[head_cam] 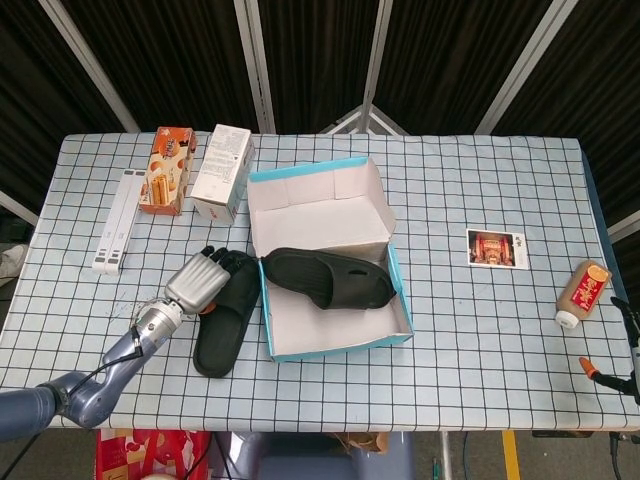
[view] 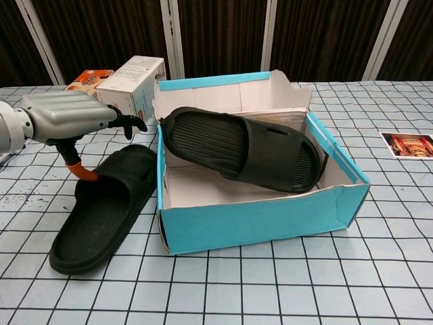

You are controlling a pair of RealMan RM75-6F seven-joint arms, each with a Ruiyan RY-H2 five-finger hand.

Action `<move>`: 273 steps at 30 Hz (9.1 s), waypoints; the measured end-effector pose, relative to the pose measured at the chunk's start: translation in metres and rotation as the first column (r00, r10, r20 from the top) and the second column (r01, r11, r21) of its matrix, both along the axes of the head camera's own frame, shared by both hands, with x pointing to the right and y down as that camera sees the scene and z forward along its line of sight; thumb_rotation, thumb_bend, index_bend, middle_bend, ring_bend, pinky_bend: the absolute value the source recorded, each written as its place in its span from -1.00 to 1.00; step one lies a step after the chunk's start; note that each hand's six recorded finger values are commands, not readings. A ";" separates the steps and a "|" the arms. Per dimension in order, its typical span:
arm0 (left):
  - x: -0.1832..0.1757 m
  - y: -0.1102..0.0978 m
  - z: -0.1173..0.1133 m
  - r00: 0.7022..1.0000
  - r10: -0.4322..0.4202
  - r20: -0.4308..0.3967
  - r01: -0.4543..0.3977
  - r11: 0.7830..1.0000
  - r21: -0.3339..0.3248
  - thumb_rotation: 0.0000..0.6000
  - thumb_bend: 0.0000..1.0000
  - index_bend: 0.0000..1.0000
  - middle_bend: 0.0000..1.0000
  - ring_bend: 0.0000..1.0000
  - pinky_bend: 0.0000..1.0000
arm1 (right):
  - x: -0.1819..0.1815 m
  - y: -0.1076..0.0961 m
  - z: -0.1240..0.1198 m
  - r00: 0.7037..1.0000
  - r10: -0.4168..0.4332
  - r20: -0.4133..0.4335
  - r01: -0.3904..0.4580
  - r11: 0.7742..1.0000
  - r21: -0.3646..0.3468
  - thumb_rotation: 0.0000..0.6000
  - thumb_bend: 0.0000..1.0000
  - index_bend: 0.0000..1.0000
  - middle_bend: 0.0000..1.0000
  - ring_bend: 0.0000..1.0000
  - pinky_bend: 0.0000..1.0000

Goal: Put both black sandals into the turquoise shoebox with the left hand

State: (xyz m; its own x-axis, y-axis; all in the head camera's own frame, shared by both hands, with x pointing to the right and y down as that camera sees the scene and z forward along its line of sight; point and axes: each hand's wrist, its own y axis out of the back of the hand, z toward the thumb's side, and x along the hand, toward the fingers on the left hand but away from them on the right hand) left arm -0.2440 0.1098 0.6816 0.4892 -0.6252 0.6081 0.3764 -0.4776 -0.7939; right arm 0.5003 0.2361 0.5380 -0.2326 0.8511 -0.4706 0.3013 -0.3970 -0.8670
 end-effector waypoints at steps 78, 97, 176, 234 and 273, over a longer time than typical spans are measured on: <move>-0.009 -0.001 -0.094 0.985 0.116 0.129 -0.151 0.940 0.305 1.00 0.02 -0.07 -0.13 -0.66 -0.56 | -0.002 0.001 0.000 1.000 0.000 0.025 0.000 1.000 -0.005 1.00 -0.53 -0.74 -0.67 -0.60 -0.55; 0.151 -0.019 -0.180 0.792 0.547 0.271 -0.558 0.470 0.683 1.00 -0.06 -0.04 -0.06 -0.66 -0.48 | 0.005 0.003 -0.009 0.999 0.015 0.037 -0.015 1.000 0.022 1.00 -0.53 -0.73 -0.67 -0.60 -0.55; 0.230 0.065 -0.025 0.346 0.904 0.250 -0.843 0.183 0.505 1.00 -0.08 -0.07 -0.01 -0.64 -0.37 | 0.013 0.004 -0.007 0.998 0.057 0.036 -0.058 0.998 0.007 1.00 -0.53 -0.72 -0.67 -0.60 -0.55; 0.175 0.037 -0.118 0.707 0.679 -0.199 -0.536 0.698 0.475 1.00 -0.70 -0.85 -0.74 -0.74 -0.37 | 0.010 0.003 0.001 0.998 0.057 0.031 -0.056 0.998 -0.026 1.00 -0.53 -0.69 -0.67 -0.60 -0.54; 0.131 0.014 -0.048 0.888 -0.045 -0.459 -0.045 0.982 -0.182 -0.04 -0.78 -1.00 -1.00 -1.00 -0.98 | 0.010 0.004 0.004 0.997 0.058 0.044 -0.055 0.997 -0.061 1.00 -0.53 -0.67 -0.67 -0.59 -0.55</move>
State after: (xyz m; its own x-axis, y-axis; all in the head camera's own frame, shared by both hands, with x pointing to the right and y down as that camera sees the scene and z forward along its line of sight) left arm -0.1126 0.1237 0.6336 0.7409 -0.5254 0.4184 -0.0087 -0.6304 -0.7762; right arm 0.5100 0.2403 0.5423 -0.2565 0.8075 -0.5311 0.3631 -0.4287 -0.8273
